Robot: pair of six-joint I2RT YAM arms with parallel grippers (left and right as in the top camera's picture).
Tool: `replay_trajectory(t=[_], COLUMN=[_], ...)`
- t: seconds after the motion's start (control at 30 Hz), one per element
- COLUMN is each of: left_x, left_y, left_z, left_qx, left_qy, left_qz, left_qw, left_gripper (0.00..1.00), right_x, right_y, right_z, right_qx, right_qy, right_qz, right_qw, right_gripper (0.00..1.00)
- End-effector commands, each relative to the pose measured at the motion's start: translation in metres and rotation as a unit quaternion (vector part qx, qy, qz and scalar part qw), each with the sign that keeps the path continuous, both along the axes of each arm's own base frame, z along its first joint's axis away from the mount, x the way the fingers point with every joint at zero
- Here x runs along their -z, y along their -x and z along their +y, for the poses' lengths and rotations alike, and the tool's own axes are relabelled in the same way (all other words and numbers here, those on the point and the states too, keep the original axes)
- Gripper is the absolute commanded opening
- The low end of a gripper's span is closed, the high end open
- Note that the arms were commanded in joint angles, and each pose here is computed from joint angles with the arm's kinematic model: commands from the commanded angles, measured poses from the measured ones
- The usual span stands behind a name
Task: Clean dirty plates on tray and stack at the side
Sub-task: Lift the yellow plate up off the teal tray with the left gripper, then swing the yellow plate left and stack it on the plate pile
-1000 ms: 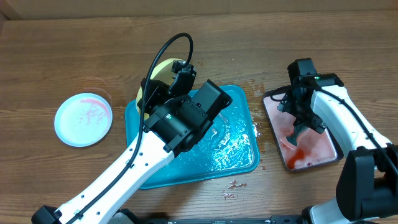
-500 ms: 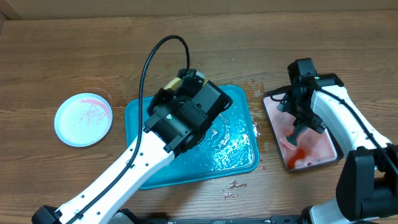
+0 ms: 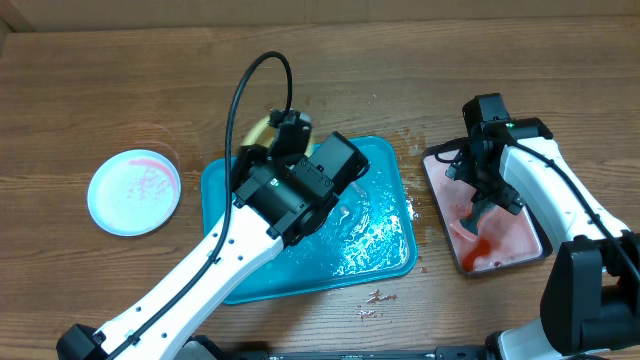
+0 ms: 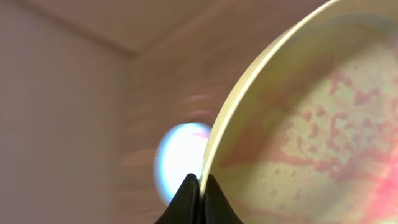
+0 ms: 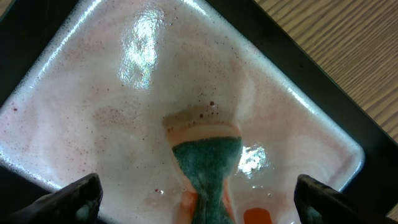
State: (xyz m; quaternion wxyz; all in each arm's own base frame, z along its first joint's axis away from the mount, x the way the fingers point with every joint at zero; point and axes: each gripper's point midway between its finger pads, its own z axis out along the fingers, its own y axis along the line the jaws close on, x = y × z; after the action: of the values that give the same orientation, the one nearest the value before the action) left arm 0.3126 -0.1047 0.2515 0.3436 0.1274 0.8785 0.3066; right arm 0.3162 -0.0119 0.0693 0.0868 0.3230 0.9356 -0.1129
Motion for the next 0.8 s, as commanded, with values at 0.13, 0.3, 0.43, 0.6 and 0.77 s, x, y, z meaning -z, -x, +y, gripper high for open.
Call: replay_trajectory(t=[0.13, 0.3, 0.43, 0.6, 0.77], left_x=[-0.033, 0.020, 0.040, -0.015, 0.050], left_y=[-0.002, 0.005, 0.011, 0.006, 0.018], left_z=[0.035, -0.005, -0.029, 0.048, -0.031], left_qx=[-0.065, 0.004, 0.052, -0.102, -0.015], left_qy=[-0.122, 0.011, 0.063, -0.074, 0.160], left_qz=[-0.078, 0.054, 0.114, -0.048, 0.123], left_qw=[0.987, 0.998, 0.990, 0.991, 0.979], left_gripper=[0.05, 0.04, 0.04, 0.05, 0.05], right_x=[-0.001, -0.001, -0.001, -0.001, -0.001], right_y=[0.000, 0.000, 0.000, 0.000, 0.000], right_z=[-0.003, -0.003, -0.003, -0.003, -0.003], right_qx=[0.002, 0.002, 0.002, 0.002, 0.002], right_qy=[0.007, 0.007, 0.007, 0.007, 0.007], right_qz=[-0.003, -0.003, -0.003, -0.003, -0.003], right_qw=[1.000, 1.000, 1.000, 1.000, 1.000], right_gripper=[1.00, 1.00, 1.00, 1.00, 1.00])
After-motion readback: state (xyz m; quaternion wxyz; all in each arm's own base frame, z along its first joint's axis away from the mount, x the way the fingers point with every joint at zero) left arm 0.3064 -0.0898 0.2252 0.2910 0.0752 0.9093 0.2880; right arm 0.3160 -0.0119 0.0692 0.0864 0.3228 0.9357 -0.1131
